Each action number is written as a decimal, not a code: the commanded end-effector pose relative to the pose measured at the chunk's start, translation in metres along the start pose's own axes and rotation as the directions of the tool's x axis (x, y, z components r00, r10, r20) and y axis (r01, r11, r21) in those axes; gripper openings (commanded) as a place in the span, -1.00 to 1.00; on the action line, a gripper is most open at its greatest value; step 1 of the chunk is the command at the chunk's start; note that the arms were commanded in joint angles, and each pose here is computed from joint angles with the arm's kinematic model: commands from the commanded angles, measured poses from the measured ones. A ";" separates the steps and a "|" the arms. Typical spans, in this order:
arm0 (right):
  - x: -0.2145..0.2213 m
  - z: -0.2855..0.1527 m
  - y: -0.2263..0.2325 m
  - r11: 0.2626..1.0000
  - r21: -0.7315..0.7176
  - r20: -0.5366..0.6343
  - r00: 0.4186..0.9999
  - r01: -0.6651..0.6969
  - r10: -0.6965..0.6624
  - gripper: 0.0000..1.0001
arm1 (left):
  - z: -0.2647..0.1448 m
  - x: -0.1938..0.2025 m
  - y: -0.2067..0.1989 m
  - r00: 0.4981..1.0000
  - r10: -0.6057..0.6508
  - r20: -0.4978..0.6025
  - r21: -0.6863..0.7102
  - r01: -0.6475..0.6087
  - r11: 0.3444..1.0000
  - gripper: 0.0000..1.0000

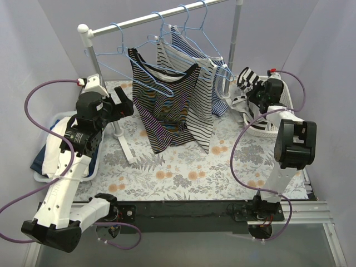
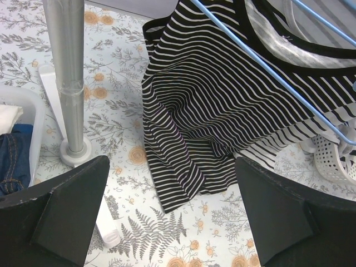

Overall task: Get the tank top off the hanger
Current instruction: Place the tank top in the bin.

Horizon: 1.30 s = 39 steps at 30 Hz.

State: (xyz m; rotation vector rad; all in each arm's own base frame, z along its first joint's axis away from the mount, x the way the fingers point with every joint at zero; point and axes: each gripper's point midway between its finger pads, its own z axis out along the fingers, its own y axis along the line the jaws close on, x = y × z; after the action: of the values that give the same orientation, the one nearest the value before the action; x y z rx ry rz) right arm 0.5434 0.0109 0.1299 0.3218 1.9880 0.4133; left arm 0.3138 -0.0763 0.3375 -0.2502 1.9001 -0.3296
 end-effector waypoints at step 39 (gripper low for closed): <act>-0.019 -0.152 0.031 0.993 -0.015 0.235 0.966 0.116 -0.109 0.79 | 0.018 0.018 0.036 0.999 -0.035 0.005 -0.183 0.035 0.983 0.96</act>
State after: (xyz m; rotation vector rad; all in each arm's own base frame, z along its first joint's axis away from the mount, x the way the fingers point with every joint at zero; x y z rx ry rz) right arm 0.4270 -0.0156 0.1981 0.3520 1.8200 0.2276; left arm 0.3156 -0.0612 0.3199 -0.3441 1.9034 -0.2551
